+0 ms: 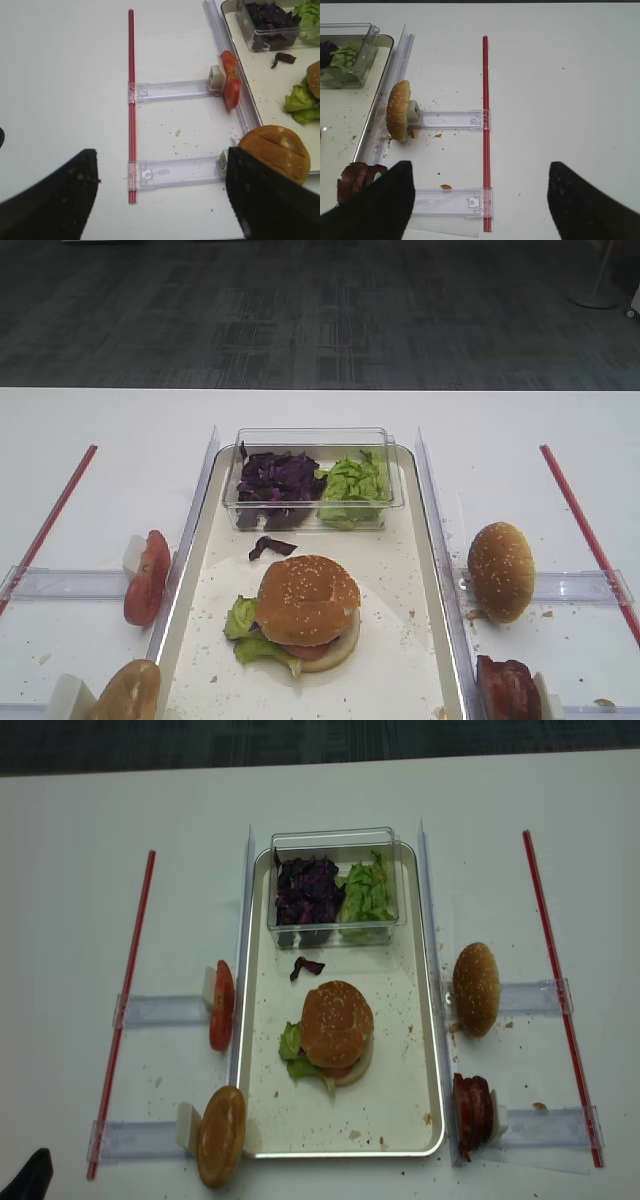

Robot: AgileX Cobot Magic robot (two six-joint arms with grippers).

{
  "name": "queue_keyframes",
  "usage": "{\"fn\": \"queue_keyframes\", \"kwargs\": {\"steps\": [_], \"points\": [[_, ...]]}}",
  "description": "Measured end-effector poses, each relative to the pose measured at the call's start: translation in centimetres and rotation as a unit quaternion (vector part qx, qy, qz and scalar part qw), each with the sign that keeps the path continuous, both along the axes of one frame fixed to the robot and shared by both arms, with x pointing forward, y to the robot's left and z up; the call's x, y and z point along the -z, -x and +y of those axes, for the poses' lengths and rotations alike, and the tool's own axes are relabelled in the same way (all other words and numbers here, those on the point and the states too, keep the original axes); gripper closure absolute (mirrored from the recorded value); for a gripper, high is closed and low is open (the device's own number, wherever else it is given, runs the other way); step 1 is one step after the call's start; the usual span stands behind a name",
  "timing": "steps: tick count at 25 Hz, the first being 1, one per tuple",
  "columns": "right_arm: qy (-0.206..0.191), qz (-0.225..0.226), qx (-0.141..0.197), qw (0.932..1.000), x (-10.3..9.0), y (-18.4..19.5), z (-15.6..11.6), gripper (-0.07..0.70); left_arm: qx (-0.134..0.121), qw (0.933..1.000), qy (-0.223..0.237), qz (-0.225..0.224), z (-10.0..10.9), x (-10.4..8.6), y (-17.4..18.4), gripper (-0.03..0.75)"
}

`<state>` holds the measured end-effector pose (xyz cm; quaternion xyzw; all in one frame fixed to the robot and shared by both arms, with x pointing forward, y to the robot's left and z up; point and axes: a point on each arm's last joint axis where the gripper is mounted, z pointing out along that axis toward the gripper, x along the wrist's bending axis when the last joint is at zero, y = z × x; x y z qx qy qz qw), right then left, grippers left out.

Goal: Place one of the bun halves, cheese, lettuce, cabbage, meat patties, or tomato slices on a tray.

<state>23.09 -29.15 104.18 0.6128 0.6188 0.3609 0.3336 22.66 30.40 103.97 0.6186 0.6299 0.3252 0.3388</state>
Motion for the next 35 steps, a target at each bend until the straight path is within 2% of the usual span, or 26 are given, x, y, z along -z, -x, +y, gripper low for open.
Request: {"fn": "queue_keyframes", "kwargs": {"steps": [35], "points": [[0.001,0.0,0.0,1.0,0.0,0.0,0.0,0.061,0.0,1.0,0.0,0.0,0.0,0.0,0.0,0.224]]}}
